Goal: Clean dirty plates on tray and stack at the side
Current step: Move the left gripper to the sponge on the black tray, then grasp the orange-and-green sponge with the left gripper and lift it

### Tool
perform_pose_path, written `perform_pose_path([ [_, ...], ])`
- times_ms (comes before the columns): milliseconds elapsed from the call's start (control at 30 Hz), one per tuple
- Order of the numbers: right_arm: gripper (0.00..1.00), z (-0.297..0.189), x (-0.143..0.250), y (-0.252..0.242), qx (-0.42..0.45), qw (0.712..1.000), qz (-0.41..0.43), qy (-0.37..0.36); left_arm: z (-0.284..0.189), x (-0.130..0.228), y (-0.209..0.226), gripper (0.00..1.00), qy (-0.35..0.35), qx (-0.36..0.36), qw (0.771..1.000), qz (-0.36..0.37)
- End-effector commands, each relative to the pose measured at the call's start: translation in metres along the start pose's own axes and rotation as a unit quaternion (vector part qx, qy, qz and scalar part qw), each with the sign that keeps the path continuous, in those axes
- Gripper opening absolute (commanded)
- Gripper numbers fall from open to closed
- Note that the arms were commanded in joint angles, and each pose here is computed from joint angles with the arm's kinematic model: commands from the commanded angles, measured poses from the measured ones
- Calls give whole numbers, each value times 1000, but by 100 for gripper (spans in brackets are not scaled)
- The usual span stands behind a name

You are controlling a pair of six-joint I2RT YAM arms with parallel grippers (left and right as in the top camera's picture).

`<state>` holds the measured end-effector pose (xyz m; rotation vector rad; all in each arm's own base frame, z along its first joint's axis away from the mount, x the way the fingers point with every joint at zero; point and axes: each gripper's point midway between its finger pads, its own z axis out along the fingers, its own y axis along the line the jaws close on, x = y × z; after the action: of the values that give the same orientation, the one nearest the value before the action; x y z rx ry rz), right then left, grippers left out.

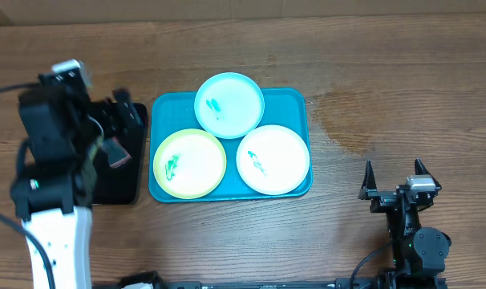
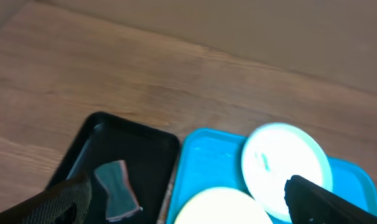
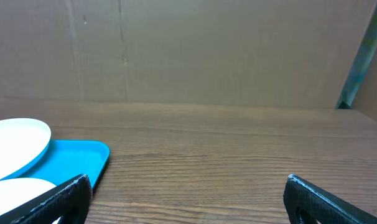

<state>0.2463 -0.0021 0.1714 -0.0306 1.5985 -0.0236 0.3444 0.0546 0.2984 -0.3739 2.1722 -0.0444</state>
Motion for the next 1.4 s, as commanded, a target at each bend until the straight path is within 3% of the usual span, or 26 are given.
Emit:
perform_pose_path([
  [0, 100, 0, 2, -1, 4, 1000, -2, -2, 14, 2, 11, 100, 21, -25, 999, -4],
  [67, 100, 0, 2, -1, 4, 1000, -2, -2, 27, 12, 24, 99, 45, -59, 997, -4],
  [200, 100, 0, 2, -1, 4, 1000, -2, -2, 52, 30, 58, 100, 82, -138, 984, -77],
  [400, 100, 0, 2, -1, 4, 1000, -2, -2, 99, 51, 91, 100, 120, -176, 967, -140],
  [967, 100, 0, 2, -1, 4, 1000, -2, -2, 182, 152, 127, 100, 272, -225, 924, -145],
  [1233, 100, 0, 2, -1, 4, 1000, -2, -2, 211, 182, 135, 100, 297, -231, 916, -143],
  [1300, 100, 0, 2, -1, 4, 1000, -2, -2, 213, 184, 136, 95, 298, -231, 915, -143],
  [1367, 100, 0, 2, -1, 4, 1000, -2, -2, 215, 185, 136, 81, 299, -232, 915, -142],
])
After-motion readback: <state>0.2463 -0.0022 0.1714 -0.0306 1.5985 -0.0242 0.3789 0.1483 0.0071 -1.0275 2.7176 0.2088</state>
